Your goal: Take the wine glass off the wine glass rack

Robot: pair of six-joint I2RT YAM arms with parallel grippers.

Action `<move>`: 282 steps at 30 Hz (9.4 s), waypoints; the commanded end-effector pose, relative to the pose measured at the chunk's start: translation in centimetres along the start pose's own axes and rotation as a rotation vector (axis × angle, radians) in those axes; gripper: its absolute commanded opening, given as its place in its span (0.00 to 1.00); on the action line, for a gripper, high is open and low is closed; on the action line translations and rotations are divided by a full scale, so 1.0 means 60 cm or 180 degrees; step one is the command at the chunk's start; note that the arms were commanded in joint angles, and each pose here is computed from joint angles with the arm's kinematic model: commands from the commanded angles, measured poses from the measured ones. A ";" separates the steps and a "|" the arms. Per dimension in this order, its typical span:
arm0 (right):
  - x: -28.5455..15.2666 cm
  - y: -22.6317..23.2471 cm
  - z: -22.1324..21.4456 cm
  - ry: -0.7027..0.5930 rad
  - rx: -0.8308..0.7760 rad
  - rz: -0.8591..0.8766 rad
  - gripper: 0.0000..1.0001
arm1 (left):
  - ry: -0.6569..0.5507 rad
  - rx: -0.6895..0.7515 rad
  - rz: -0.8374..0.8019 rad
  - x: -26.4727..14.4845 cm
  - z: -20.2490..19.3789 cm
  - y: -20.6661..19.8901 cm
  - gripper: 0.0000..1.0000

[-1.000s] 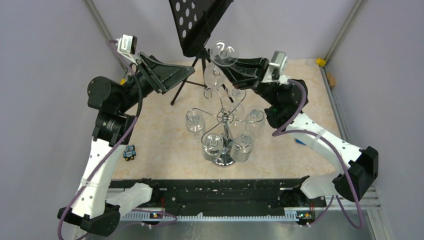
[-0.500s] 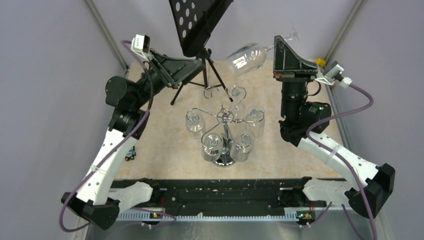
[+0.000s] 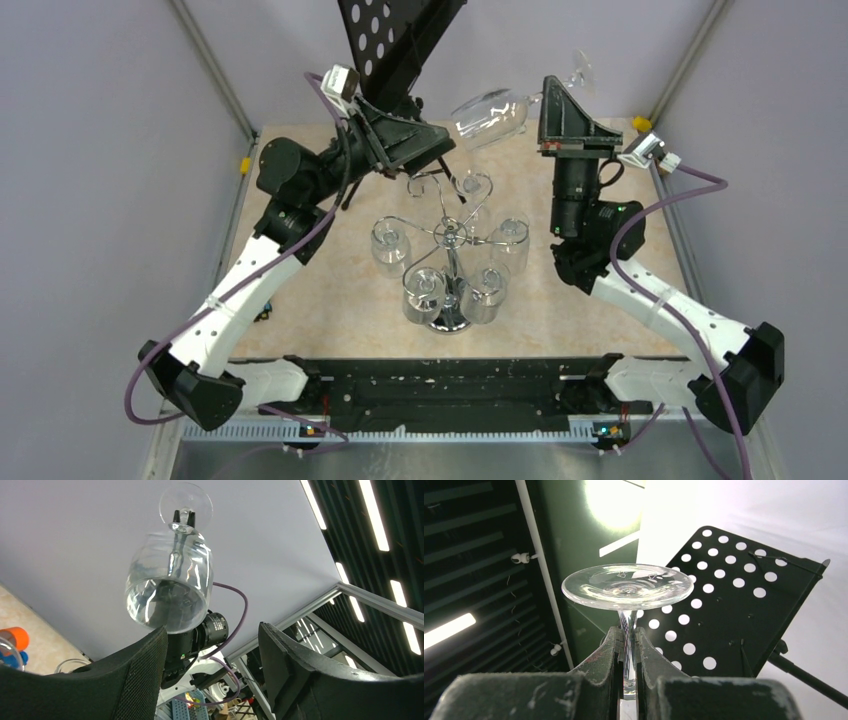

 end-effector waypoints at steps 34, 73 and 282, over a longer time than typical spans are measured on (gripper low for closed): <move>-0.010 -0.006 -0.043 0.0228 0.0055 0.0201 0.00 | -0.0045 -0.0286 -0.0336 0.049 0.013 -0.032 0.00; -0.079 0.077 -0.020 0.0911 -0.0623 0.0736 0.74 | -0.0955 0.2266 -0.0180 -0.042 0.088 -0.241 0.00; -0.120 -0.193 -0.112 0.3053 -0.1194 -0.1292 0.00 | 0.0058 0.1496 0.3254 -0.317 0.134 0.263 0.97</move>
Point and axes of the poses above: each gripper's point midway between its finger pads, its own x axis out along the fingers, its own y axis along the line the jaws close on, z = x × y, the point moved 1 cm from there along -x, back along the fingers, and after that the axes turned 1 degree about -x, right-handed, at the moved point
